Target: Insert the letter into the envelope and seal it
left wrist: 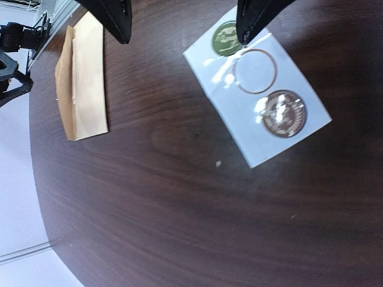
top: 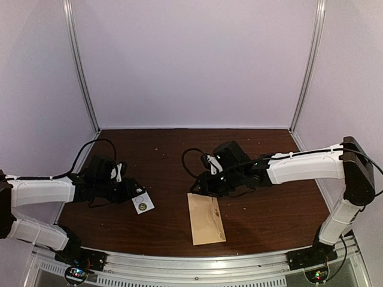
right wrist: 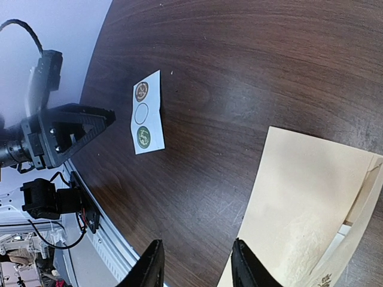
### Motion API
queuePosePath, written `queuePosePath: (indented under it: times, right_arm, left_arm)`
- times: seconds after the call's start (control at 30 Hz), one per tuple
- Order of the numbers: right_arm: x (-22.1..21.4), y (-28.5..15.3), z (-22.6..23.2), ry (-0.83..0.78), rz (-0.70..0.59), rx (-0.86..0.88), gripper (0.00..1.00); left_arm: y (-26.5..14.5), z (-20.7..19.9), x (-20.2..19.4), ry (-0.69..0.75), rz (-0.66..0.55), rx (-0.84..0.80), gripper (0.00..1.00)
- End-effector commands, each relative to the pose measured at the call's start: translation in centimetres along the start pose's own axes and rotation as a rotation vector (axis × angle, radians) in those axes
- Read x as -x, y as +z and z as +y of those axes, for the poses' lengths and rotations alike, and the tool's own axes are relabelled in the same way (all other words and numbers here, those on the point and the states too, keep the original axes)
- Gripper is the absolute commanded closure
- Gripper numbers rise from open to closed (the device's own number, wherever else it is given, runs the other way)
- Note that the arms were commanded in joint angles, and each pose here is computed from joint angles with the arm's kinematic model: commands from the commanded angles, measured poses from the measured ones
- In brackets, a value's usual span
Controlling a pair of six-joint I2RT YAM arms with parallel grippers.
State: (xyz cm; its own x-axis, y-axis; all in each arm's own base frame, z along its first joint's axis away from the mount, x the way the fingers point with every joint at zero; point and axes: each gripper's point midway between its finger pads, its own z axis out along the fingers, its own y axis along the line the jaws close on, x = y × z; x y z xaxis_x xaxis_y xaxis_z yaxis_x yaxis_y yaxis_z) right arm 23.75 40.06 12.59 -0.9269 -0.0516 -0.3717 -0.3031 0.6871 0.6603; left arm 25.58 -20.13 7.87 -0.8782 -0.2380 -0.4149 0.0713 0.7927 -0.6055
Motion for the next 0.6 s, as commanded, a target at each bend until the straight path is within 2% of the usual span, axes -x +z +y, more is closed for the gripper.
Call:
queuePosePath:
  times: [0.0,0.2,0.57]
  right_arm:
    - [0.1,1.3,0.7,-0.022,0.016,0.005,0.61]
    - [0.2,1.9,0.9,-0.017,0.02,0.01,0.61]
    - [-0.2,2.7,0.5,-0.01,0.036,0.003,0.6]
  left_arm:
    - [-0.2,1.3,-0.6,-0.028,0.012,-0.03,0.39]
    - [0.1,3.7,-1.5,-0.054,0.013,0.05,0.34]
    - [1.4,4.8,-1.8,-0.033,0.01,0.064,0.36]
